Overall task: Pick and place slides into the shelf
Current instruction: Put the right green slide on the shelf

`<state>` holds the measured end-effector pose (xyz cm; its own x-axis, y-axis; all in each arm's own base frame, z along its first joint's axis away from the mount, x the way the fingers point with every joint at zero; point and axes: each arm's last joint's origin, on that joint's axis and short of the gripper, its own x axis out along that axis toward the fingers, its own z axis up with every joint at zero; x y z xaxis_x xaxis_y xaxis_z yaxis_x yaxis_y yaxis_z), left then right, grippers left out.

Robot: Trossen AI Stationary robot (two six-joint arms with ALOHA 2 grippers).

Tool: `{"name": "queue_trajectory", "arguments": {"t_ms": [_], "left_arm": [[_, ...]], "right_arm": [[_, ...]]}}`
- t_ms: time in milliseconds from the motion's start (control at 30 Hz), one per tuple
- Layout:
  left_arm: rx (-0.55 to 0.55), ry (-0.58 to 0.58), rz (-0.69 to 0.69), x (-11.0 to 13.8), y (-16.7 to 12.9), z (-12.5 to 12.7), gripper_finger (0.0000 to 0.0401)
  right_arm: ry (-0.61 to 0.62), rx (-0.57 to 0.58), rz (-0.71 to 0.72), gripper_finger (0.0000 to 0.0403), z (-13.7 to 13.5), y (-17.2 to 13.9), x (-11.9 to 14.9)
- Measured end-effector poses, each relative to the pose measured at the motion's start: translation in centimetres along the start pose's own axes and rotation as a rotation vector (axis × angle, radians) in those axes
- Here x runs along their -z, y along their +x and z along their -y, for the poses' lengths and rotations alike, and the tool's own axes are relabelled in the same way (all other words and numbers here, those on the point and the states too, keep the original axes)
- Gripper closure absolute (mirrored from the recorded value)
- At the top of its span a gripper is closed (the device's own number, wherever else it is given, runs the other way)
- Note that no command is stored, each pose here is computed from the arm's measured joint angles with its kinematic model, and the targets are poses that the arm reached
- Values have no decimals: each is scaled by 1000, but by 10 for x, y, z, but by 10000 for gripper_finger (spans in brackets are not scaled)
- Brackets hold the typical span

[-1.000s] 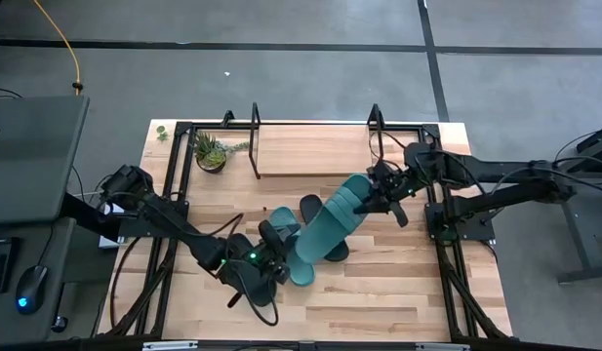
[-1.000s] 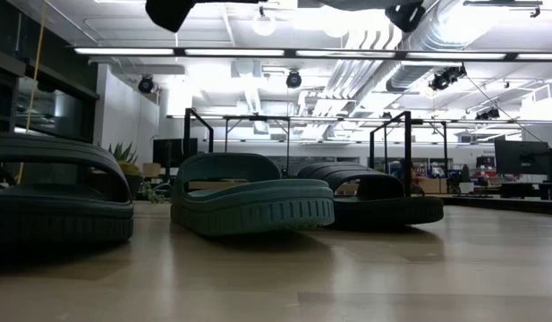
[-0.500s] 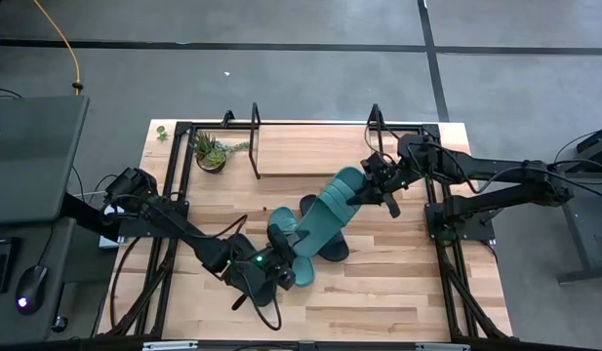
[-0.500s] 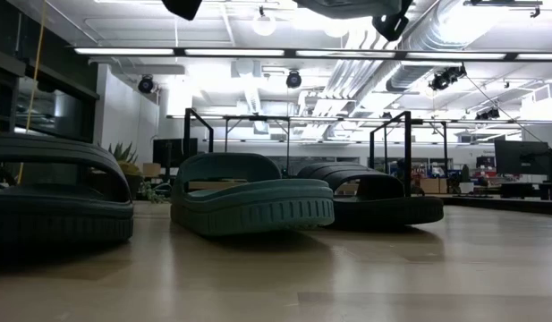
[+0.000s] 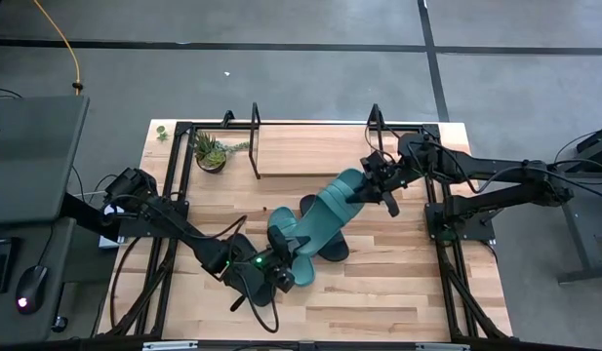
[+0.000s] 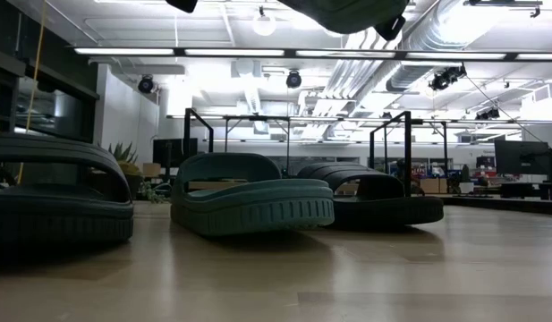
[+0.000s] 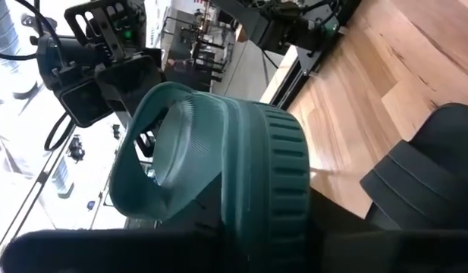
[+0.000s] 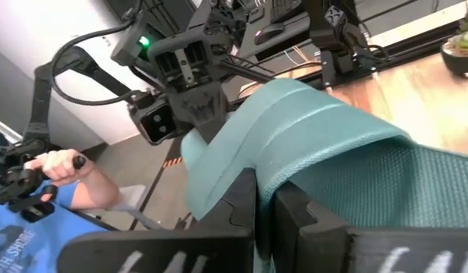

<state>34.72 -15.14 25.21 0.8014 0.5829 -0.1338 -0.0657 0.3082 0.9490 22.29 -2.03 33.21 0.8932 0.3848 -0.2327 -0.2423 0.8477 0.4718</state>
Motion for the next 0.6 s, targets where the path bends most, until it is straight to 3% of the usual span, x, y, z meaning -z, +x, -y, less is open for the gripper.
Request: {"name": "queue_trajectory", "arguments": {"t_ms": [333, 600], "left_arm": [[-34, 4, -55, 2, 0, -1, 340], [-71, -4, -115, 4, 0, -2, 344]], "right_arm": [[-29, 40, 19, 381, 1, 0, -1], [-113, 182, 42, 323, 2, -3, -5]]}}
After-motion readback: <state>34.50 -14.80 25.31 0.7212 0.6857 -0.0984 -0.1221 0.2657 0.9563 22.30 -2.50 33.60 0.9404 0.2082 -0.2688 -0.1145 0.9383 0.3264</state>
